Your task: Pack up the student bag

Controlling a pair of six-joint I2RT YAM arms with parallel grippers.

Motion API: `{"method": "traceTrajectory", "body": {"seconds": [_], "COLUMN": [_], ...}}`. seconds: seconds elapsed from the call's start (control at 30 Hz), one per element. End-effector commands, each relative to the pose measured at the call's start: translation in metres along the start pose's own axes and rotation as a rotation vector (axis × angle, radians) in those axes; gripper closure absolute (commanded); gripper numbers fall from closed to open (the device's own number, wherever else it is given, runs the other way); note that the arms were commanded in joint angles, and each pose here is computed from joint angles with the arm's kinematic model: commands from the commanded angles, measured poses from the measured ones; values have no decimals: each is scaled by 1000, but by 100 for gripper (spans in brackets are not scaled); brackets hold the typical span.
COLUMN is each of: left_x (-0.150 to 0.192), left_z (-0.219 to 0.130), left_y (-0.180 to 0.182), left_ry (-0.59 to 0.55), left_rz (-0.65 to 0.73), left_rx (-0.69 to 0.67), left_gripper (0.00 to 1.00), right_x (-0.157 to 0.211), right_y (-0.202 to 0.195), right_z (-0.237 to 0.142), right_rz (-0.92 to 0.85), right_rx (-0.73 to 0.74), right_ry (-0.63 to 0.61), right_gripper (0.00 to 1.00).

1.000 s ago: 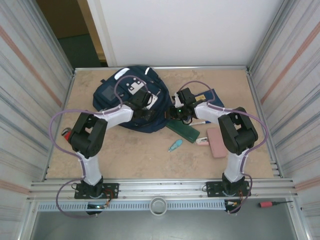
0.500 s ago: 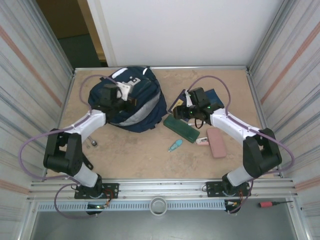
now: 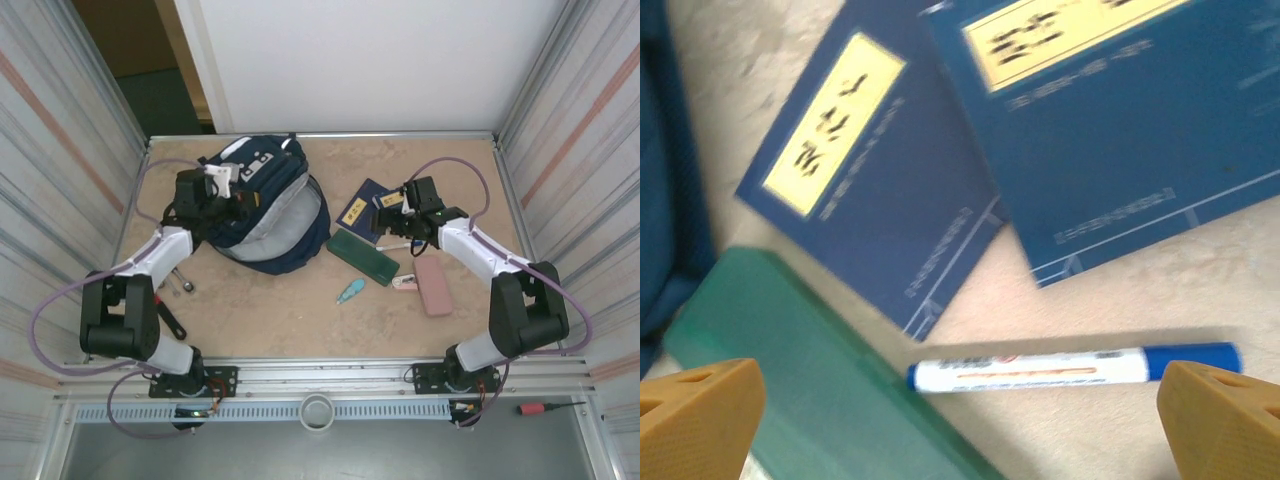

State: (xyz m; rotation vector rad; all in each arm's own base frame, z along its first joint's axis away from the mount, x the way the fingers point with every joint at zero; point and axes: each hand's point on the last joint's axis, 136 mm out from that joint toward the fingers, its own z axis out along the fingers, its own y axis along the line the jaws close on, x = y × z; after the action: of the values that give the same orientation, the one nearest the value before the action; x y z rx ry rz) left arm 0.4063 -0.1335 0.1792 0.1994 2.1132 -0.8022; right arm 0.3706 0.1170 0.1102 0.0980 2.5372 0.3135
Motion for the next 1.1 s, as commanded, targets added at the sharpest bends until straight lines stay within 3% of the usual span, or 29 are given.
{"method": "traceTrajectory", "body": {"seconds": [0.0, 0.13, 0.33, 0.67, 0.9, 1.07], "left_x": [2, 12, 9, 25, 38, 45], "left_z": [-14, -6, -3, 7, 17, 34], "left_y": [13, 2, -24, -42, -44, -53], "left_ry": [-11, 22, 5, 49, 92, 141], "left_rz": [-62, -95, 7, 45, 52, 70], "left_rx": [-77, 7, -37, -40, -39, -24], "left_gripper": [96, 66, 41, 37, 37, 36], "right_x": [-33, -60, -90, -80, -48, -32], "right_y": [-20, -46, -52, -8, 44, 68], "right_z": [9, 27, 57, 131, 134, 127], "right_rz": [174, 333, 334, 301, 45, -44], "right_rx": [-22, -50, -62, -187, -263, -362], "right_ry": [-43, -59, -49, 123, 235, 319], "right_gripper": [1, 0, 4, 17, 30, 39]}}
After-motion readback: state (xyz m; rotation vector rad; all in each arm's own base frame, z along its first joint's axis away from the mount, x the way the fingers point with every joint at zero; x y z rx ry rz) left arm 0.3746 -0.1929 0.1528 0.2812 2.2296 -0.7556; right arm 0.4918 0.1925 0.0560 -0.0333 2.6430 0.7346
